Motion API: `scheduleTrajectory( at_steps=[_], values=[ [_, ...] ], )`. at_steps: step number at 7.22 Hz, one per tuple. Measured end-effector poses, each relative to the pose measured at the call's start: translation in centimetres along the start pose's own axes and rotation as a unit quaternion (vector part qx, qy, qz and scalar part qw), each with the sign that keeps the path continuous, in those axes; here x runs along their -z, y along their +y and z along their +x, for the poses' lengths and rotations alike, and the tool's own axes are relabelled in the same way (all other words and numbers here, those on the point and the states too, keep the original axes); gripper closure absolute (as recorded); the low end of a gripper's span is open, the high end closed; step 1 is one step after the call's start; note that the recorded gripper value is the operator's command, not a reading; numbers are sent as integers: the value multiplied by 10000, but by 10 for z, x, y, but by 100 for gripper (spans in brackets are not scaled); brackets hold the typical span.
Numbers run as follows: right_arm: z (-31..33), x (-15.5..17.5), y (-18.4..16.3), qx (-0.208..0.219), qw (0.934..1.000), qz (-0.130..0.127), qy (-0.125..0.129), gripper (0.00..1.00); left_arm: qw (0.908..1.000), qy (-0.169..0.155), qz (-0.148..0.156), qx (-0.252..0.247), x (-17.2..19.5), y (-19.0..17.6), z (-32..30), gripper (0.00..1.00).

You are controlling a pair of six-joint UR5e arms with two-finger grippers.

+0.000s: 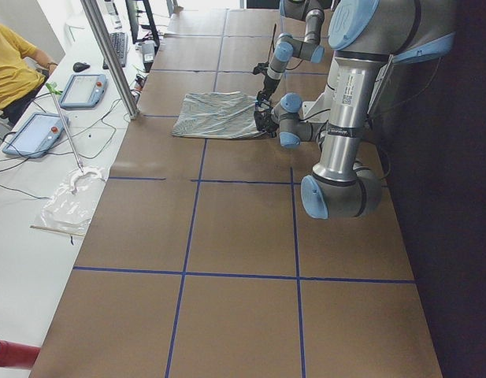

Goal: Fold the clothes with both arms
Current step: 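Move the right gripper to the other near corner and grasp both corners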

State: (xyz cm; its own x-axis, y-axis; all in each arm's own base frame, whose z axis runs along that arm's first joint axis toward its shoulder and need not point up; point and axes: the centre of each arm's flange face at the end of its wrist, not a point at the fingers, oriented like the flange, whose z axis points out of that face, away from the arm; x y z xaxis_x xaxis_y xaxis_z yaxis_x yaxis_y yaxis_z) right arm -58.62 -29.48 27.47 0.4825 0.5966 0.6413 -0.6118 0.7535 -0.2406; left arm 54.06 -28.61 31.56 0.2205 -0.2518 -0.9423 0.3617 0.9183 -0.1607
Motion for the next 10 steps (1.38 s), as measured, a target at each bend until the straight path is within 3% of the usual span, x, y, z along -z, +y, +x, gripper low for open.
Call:
scheduleTrajectory(
  at_steps=[2, 3, 4, 6, 10],
  values=[
    [0, -6, 1, 2, 10000, 24, 38, 29, 10000, -4, 0, -1, 0, 0, 0, 100],
    [0, -7, 1, 5, 10000, 28, 45, 36, 10000, -4, 0, -5, 0, 0, 0, 100],
    [0, -7, 1, 4, 10000, 28, 48, 49, 10000, -3, 0, -7, 0, 0, 0, 100],
    [0, -8, 1, -24, 10000, 27, 42, 100, 10000, 5, -1, -7, 0, 0, 1, 100],
    [-1, -6, 1, -265, 9996, 49, -11, 100, 10000, 15, -3, -6, 1, 0, 1, 100]
  ],
)
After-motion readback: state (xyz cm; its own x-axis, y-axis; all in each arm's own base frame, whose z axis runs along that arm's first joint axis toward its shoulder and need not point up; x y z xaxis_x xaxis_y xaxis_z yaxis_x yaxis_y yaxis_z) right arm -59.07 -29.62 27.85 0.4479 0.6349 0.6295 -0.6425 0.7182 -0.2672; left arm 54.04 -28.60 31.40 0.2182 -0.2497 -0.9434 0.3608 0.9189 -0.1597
